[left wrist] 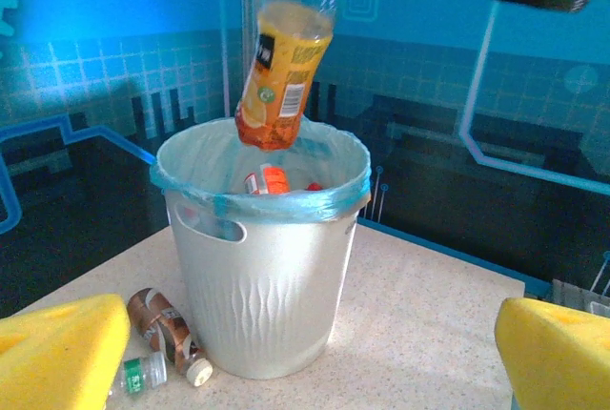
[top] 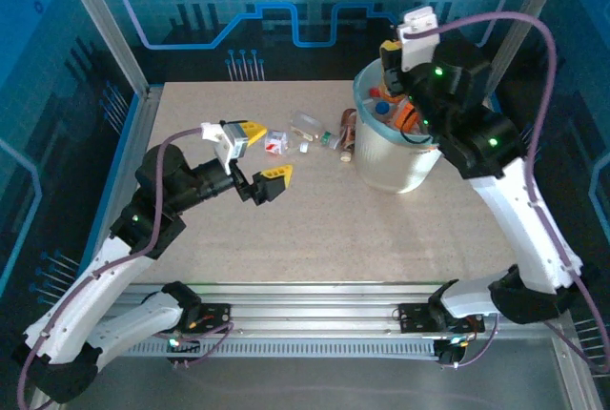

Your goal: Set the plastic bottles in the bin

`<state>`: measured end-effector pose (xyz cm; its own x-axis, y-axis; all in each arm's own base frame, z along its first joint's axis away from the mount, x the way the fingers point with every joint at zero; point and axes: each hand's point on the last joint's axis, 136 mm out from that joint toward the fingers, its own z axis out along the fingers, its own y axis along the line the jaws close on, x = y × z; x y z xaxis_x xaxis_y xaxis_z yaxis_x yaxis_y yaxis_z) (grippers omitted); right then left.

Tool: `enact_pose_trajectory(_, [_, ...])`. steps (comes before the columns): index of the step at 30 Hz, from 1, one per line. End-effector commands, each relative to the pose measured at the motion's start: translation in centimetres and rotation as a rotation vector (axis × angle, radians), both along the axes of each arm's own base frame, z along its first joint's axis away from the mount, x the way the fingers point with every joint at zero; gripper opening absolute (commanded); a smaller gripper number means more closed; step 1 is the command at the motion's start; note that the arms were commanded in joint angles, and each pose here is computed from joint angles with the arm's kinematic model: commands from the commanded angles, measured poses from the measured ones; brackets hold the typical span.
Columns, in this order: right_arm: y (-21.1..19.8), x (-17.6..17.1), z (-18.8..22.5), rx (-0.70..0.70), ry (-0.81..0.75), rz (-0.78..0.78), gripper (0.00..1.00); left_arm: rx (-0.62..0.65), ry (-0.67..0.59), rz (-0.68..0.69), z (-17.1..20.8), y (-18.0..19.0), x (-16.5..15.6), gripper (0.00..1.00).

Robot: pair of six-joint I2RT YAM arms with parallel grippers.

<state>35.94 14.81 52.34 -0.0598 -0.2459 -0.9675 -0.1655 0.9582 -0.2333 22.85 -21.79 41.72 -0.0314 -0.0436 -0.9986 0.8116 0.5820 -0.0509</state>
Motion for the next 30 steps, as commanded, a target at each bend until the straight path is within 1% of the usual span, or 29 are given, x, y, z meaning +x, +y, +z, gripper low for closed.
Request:
enact_pose_trajectory(1, [-0.9,1.9,0.7,0.026,-0.041,-0.059,0.00,0.003,-0.003,0.039,-0.2,0.4,0.5,0.99])
enact_pose_trajectory(5, [-1.5,4.8,-1.5,0.079,0.005,-0.088,0.00,0.015,0.009,0.052,-0.7,0.5,0.7,0.99])
enact_pose_trajectory(10, [-2.4,8.5,-6.1,0.166,0.095,-0.089,0.00,0.030,0.027,0.067,-1.5,0.6,0.9,0.99])
enact_pose_trajectory(12, [-2.6,9.9,-8.4,0.163,0.129,-0.098,0.00,0.033,0.033,0.070,-1.8,0.7,1.0,0.99])
enact_pose_trajectory(15, [-2.9,11.3,-12.1,0.106,0.195,-0.124,0.00,0.039,0.038,0.074,-2.1,0.7,1.1,0.99])
enact_pose_trajectory(18, [-3.1,12.0,-15.9,0.034,0.249,-0.144,0.00,0.043,0.043,0.079,-2.4,0.7,1.2,0.99])
enact_pose_trajectory(24, [-3.8,12.5,-22.4,-0.031,0.364,-0.171,0.00,0.047,0.049,0.083,-2.7,0.6,1.5,0.99])
enact_pose_trajectory(27, [-4.8,12.5,-24.1,-0.001,0.411,-0.202,0.00,0.046,0.052,0.086,-2.6,0.6,1.6,0.99])
enact_pose_trajectory(30, [-4.9,12.5,-23.9,0.014,0.412,-0.198,0.00,0.045,0.054,0.089,-2.4,0.6,1.7,0.99])
